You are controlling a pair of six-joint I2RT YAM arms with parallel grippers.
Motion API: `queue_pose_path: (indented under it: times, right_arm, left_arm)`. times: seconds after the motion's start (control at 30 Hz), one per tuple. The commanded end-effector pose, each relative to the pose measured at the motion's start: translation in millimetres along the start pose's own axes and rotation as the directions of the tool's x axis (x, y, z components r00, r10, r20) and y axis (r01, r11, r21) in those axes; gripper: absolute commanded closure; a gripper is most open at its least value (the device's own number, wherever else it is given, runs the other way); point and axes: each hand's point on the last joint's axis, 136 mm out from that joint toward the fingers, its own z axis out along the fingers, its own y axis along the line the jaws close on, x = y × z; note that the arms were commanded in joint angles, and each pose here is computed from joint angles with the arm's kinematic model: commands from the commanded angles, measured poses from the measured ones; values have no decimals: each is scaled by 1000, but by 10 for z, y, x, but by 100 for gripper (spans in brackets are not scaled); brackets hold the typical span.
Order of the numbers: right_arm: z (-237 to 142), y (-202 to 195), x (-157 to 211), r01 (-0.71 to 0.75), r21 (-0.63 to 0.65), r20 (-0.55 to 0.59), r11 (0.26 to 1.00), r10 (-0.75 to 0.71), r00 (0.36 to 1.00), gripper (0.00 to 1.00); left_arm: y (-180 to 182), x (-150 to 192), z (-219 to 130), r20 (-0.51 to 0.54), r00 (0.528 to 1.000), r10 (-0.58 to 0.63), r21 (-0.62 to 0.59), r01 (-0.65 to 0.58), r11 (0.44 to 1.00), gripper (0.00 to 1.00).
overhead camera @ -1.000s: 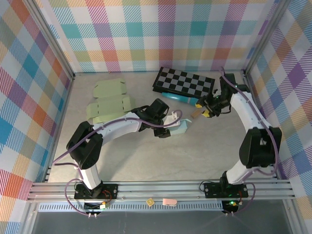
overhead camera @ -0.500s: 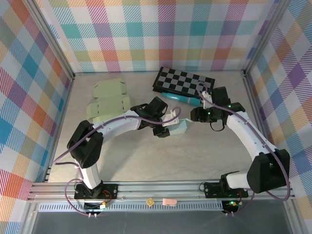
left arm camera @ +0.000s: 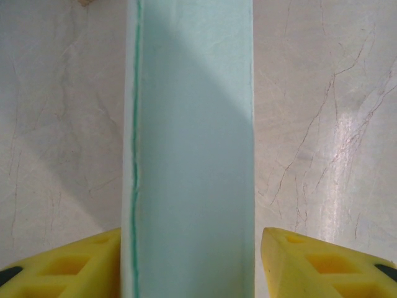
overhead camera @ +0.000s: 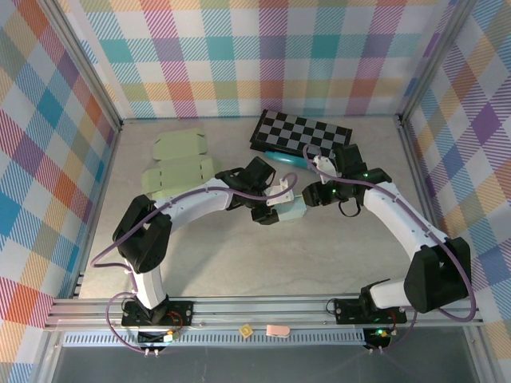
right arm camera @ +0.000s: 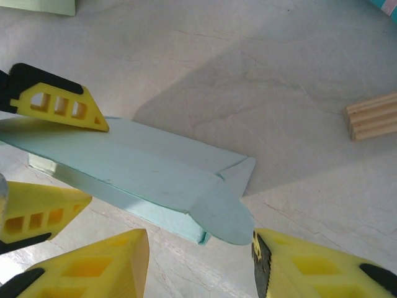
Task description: Fold the paper box
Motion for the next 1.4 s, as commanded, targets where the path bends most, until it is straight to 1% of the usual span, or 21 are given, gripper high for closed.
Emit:
queue_pose_path:
  times: [0.0,0.1,0.3,0.6,0.97,1.03,1.13,1.37]
  right_arm:
    - [7,35,38,71,0,-30,997,-71,997,52]
    - [60,0,78,93,23,-61,995,-92,994,51]
    - [87,-31,56,91,41,-77,995,-87,993,50]
    - [163,-71,-80,118,62,-101,991,-112,989,55]
    - [220,-38,-25,135,57,-118,989,-127,985,64]
    - [226,-46,-35,133,60,-120,989,-125,985,68]
    - [232,-35,-62,131,56,-120,990,-123,985,70]
    - [267,-3,-76,136,54,-132,989,-128,983,78]
  left_arm:
    - [17,-49,-29,12,1000,-7,28,7,1000,44]
    - [22,-41,-19,7,1000,-4,27,4,1000,44]
    - [10,-43,-13,7,1000,-2,34,2,999,44]
    - [19,-41,-11,7,1000,-5,33,4,999,44]
    - [42,-48,-9,9,1000,-8,31,8,999,44]
    - [46,-51,-5,9,1000,-9,31,9,999,44]
    - [53,-45,-7,8,1000,-12,30,11,999,44]
    - [57,-37,-18,6,1000,-15,25,15,1000,44]
